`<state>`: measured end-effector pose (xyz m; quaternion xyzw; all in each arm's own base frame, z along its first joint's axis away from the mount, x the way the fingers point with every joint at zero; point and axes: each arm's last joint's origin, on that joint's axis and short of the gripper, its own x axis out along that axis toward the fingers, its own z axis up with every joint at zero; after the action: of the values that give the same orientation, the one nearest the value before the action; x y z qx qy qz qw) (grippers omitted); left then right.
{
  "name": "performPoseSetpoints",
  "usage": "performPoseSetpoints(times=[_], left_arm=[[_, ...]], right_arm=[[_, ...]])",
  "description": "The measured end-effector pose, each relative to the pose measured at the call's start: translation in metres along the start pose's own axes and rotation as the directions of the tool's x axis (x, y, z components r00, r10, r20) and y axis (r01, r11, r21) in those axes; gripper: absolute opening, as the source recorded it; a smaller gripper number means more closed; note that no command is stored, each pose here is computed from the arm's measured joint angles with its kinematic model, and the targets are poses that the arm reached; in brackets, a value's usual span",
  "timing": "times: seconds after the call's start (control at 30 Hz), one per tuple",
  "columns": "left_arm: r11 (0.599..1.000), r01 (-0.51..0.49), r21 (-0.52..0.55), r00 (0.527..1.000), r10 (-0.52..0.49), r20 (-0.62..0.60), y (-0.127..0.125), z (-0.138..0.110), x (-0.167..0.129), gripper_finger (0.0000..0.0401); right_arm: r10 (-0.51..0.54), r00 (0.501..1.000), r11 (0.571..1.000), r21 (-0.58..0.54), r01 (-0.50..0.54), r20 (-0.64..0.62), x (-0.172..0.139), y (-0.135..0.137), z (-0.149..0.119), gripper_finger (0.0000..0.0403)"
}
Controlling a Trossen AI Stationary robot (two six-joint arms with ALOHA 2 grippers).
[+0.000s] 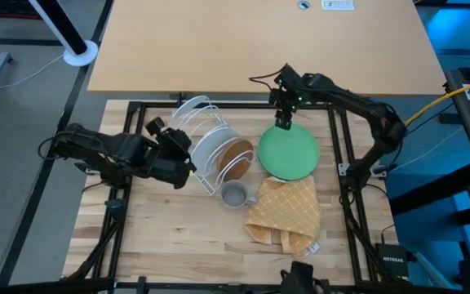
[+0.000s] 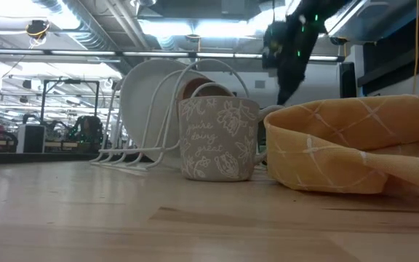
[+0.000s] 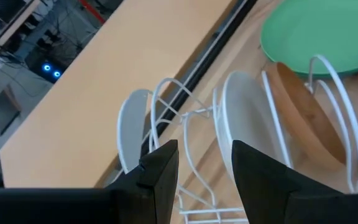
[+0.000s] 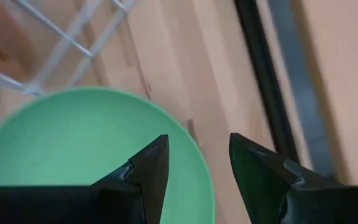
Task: Sort dishes
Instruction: Put the green plate in the dish rack
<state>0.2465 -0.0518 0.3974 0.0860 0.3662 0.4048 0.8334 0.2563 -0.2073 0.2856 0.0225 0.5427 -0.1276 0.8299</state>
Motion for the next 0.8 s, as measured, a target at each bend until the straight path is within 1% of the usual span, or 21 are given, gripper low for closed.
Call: performPoseSetpoints(times=[0.07,0.2,0.3,0.37,0.5,0.57,0.63,0.8], left_arm=[[1.000,0.000,0.014,1.000,0.000,-0.004,-0.002,0.000,0.001,0.0141],[0.999,-0.010,0.045,1.000,0.011,-0.017,-0.001,-0.002,0.001,0.0141],[0.999,-0.016,0.045,1.000,0.017,-0.023,0.000,-0.002,0.002,0.0141],[0.999,-0.017,0.047,1.000,0.018,-0.024,0.000,-0.002,0.002,0.0141],[0.999,-0.018,0.028,1.000,0.018,-0.024,0.000,-0.002,0.002,0.0141],[1.000,-0.018,0.022,1.000,0.018,-0.024,0.000,-0.003,0.002,0.0141],[1.000,-0.018,0.022,1.000,0.019,-0.025,0.000,-0.002,0.002,0.0141],[1.000,-0.018,0.020,1.000,0.019,-0.025,0.000,-0.002,0.002,0.0141]], right_arm=[[0.012,0.999,1.000,0.023,-0.012,-0.042,0.019,-0.005,-0.009,0.0172],[0.047,0.984,0.998,0.049,-0.039,-0.172,0.051,-0.007,-0.029,0.0172],[0.026,0.968,1.000,0.014,-0.023,-0.251,0.067,-0.006,-0.039,0.0172],[-0.008,0.960,1.000,-0.014,0.005,-0.281,0.074,-0.006,-0.044,0.0172],[-0.091,0.959,0.995,-0.055,0.079,-0.267,0.080,-0.008,-0.045,0.0172],[-0.113,0.959,0.993,-0.060,0.100,-0.261,0.080,-0.009,-0.044,0.0172],[-0.118,0.962,0.992,-0.067,0.104,-0.248,0.080,-0.010,-0.042,0.0172],[-0.081,0.970,0.995,-0.076,0.065,-0.229,0.080,-0.009,-0.042,0.0172]])
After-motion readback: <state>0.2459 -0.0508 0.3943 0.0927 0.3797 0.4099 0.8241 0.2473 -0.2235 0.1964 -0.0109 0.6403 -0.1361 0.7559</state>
